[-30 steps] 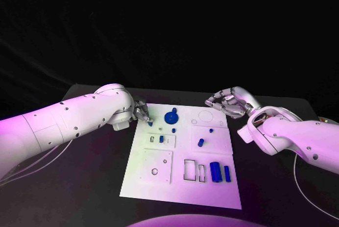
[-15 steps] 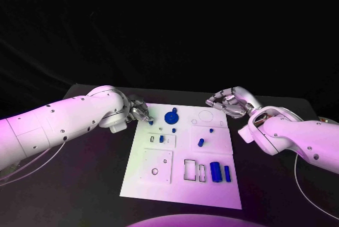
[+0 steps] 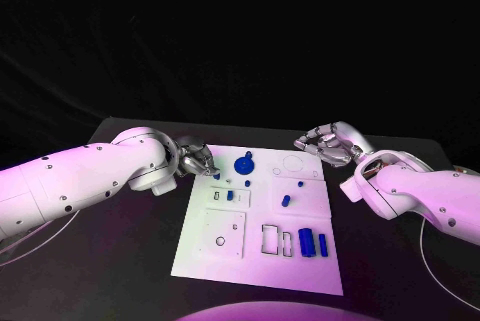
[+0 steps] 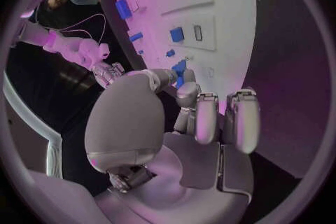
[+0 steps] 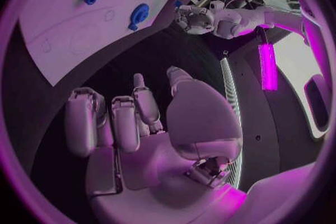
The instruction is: Assemble the parts on the task board
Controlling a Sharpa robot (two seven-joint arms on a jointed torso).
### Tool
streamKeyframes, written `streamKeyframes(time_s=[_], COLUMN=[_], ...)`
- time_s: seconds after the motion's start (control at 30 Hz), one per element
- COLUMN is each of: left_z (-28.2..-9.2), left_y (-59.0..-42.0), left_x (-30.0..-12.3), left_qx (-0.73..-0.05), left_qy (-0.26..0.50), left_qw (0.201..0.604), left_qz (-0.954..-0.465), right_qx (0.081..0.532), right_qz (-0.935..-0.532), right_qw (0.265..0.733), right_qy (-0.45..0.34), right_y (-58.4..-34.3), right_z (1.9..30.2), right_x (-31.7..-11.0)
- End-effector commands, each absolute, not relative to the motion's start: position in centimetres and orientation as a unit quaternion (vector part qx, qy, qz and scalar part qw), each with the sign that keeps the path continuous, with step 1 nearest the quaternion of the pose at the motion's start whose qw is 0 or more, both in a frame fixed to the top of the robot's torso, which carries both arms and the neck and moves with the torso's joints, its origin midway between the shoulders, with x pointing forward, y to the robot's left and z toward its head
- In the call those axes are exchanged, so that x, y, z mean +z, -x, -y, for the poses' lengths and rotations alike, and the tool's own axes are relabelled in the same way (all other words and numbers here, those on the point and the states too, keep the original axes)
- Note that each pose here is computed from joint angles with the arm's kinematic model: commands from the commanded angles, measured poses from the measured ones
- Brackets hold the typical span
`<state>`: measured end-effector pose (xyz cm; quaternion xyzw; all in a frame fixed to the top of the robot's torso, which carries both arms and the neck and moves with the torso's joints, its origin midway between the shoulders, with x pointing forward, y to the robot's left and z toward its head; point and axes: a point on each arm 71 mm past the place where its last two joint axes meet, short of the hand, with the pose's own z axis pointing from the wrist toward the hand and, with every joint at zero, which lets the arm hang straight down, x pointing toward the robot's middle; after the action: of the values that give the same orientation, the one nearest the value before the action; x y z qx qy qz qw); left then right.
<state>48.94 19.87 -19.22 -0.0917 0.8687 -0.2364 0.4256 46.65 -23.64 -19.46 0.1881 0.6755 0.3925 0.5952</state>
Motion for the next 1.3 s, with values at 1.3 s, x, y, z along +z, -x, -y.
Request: streamKeyframes(time_s=[1.3], left_z=[-19.2], left_y=[-47.0], left_x=[-22.1], left_qx=[-0.199], left_qy=[0.022], left_qw=[0.413], left_qz=[-0.888], right_qx=[0.393], right_qz=[-0.678], right_qw=[0.593], right_qy=[-0.184], right_y=[-46.5], right_z=[23.6], right_x=[-19.7])
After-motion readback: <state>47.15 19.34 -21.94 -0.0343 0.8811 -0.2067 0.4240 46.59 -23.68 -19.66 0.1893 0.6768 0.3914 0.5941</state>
